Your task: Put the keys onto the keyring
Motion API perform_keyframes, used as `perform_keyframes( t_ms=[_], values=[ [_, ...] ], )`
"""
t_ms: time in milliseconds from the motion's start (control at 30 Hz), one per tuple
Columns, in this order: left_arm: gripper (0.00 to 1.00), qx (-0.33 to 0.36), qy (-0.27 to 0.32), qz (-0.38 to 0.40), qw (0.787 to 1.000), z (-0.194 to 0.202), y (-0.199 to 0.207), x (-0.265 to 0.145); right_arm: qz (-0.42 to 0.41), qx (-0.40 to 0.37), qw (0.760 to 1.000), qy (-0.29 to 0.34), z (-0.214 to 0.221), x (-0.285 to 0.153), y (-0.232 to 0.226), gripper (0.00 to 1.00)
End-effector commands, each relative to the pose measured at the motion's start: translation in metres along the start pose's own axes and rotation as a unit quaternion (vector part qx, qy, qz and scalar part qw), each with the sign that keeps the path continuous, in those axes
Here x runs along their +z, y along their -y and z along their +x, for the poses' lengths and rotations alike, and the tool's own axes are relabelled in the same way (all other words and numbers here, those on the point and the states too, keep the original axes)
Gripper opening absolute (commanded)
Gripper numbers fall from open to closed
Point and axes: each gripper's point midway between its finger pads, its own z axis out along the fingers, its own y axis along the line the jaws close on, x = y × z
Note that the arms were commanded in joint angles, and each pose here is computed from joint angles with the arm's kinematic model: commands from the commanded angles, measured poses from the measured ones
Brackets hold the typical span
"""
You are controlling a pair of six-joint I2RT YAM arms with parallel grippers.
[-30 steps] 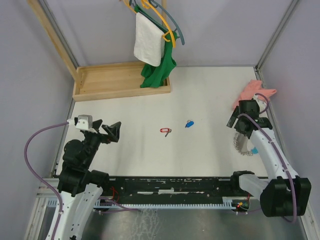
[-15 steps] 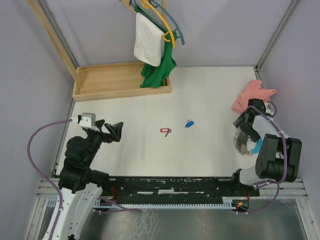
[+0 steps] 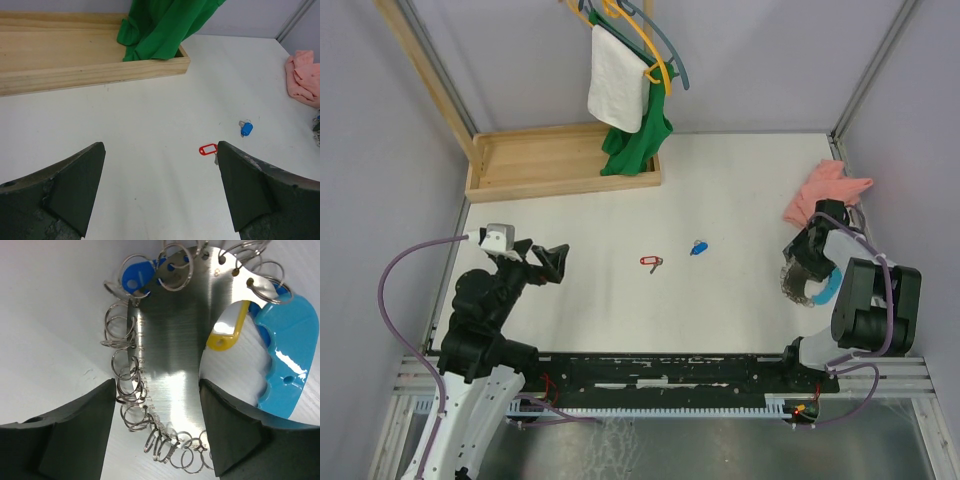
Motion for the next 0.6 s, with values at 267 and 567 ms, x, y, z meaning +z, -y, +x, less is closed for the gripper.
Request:
perform_keyframes(
  t_ms=[267, 567],
  values=[
    [0.99, -0.021, 0.01, 0.054, 0.998, -0.014, 0.023, 0.005, -0.095, -0.126, 0.984, -0.088, 0.086, -0.011, -0.067, 0.66],
    [0.98, -0.146, -0.08, 0.114, 0.979, 0.021, 0.053, 0.024, -0.126, -0.208, 0.965, -0.101, 0.132, -0.028, -0.087, 0.58]
  ],
)
